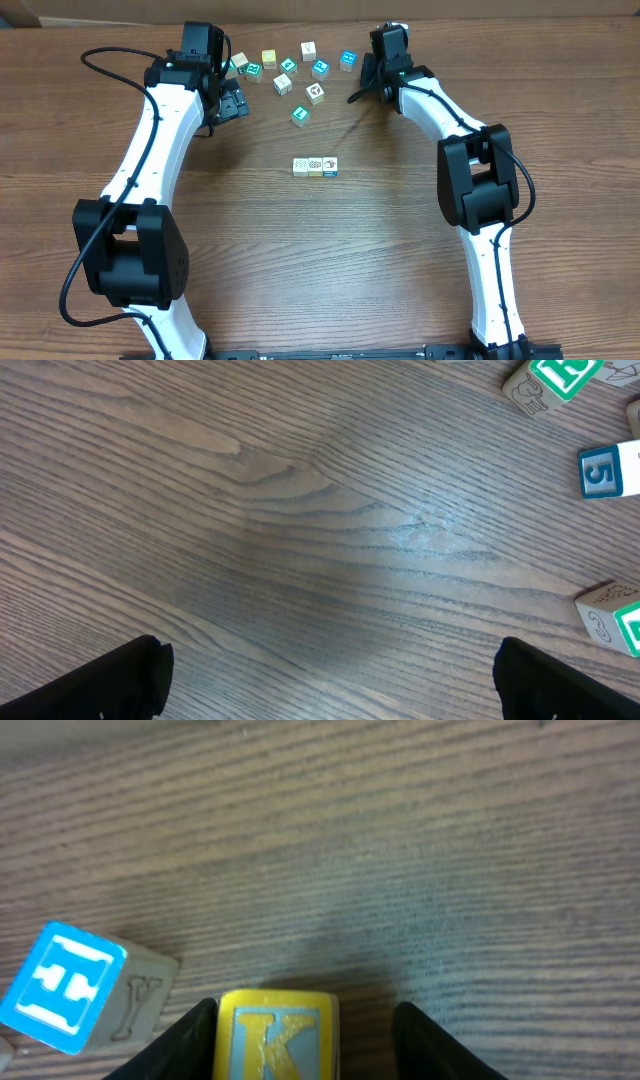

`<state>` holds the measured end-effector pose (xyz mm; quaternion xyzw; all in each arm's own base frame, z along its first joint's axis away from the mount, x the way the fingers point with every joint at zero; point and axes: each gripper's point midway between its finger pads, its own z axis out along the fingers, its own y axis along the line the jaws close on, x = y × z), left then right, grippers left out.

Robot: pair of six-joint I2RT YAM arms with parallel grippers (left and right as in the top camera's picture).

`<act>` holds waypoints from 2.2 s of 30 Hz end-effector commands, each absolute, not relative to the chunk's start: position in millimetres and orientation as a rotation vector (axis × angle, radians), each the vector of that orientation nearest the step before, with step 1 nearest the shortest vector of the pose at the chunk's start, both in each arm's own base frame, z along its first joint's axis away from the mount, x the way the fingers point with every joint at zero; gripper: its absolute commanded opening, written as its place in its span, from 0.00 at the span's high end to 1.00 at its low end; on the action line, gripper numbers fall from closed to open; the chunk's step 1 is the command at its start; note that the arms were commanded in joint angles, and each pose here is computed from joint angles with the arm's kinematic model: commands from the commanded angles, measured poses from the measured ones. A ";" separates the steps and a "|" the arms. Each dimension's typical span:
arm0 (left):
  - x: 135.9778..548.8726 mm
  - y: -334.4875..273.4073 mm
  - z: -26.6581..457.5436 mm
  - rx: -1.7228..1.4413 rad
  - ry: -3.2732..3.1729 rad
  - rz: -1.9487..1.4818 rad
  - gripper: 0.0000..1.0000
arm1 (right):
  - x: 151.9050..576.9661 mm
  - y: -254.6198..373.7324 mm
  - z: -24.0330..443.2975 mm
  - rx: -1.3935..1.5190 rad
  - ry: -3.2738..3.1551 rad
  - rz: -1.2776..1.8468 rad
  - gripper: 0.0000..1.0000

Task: Form a horizontal line
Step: 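Lower the right gripper and close it on the yellow K block, then carry the K block down toward the right end of the row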

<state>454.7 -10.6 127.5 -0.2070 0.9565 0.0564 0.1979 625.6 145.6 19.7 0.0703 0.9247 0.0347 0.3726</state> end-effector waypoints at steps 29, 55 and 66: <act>459.9 -10.3 130.1 -0.576 2.664 0.171 0.00 | 551.6 149.2 178.9 0.114 2.442 0.237 0.77; 460.0 -10.0 130.1 -0.577 2.664 0.171 0.01 | 429.7 184.4 36.4 0.086 2.881 0.137 0.77; 459.9 -9.9 130.1 -0.577 2.664 0.171 0.00 | 425.0 184.4 19.1 0.079 2.876 0.136 0.73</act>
